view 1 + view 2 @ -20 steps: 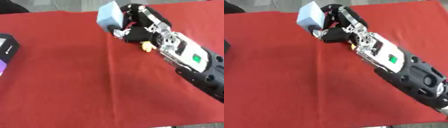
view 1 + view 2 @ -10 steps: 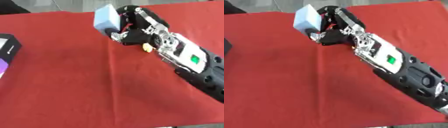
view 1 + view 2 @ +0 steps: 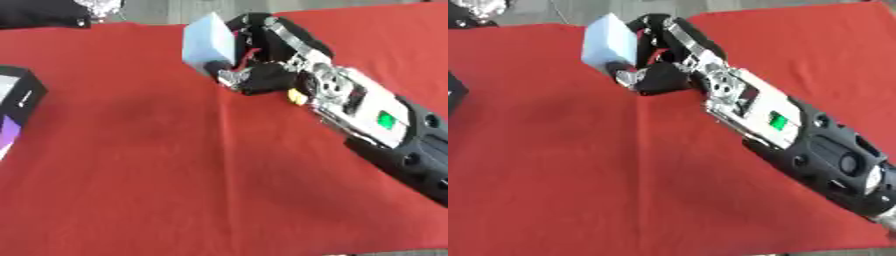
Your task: Pick up the objects with one hand, pass them to the other hand, and then place them into the box on the other side of the table.
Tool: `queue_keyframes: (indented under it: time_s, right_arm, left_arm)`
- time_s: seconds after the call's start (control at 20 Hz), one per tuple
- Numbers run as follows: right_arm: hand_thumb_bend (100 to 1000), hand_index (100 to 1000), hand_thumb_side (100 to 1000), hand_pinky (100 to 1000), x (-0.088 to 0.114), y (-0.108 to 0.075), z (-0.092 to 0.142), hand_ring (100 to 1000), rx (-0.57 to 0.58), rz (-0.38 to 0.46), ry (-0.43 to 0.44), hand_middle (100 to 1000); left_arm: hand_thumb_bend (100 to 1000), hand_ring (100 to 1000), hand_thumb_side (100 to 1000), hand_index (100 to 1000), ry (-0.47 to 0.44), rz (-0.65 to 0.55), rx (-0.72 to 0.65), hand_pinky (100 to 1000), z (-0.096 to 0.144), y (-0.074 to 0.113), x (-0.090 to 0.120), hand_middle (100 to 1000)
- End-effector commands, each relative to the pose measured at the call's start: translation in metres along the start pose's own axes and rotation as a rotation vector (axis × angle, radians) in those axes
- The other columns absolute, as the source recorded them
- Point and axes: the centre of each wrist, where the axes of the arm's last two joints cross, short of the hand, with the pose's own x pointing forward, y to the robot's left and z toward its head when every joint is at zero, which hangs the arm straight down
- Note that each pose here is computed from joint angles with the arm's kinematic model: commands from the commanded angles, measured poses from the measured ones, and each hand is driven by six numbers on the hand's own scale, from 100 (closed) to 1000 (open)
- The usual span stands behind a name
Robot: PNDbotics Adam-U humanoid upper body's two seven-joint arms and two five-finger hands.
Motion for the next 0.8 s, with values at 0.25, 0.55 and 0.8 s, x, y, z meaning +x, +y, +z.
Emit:
queue_keyframes:
  time_s: [0.25,0.55,0.8]
  right_arm:
    - [100,271,100,343,0.010,0.000,0.000,487,0.026,0.042,-0.064,369]
    - [111,269,100,337,0.009,0.002,0.000,486,0.043,0.059,-0.064,369]
    - [122,268,100,332,0.007,0.003,0.002,485,0.057,0.083,-0.064,368]
  left_arm:
    - [100,750,415,789,-0.011,-0.040,-0.034,945,-0.018,-0.007,0.011,797]
    - [100,774,530,816,-0.009,-0.054,-0.109,963,-0.022,-0.012,0.012,811]
    - [100,795,644,836,-0.001,-0.095,-0.197,966,-0.017,-0.010,0.011,819]
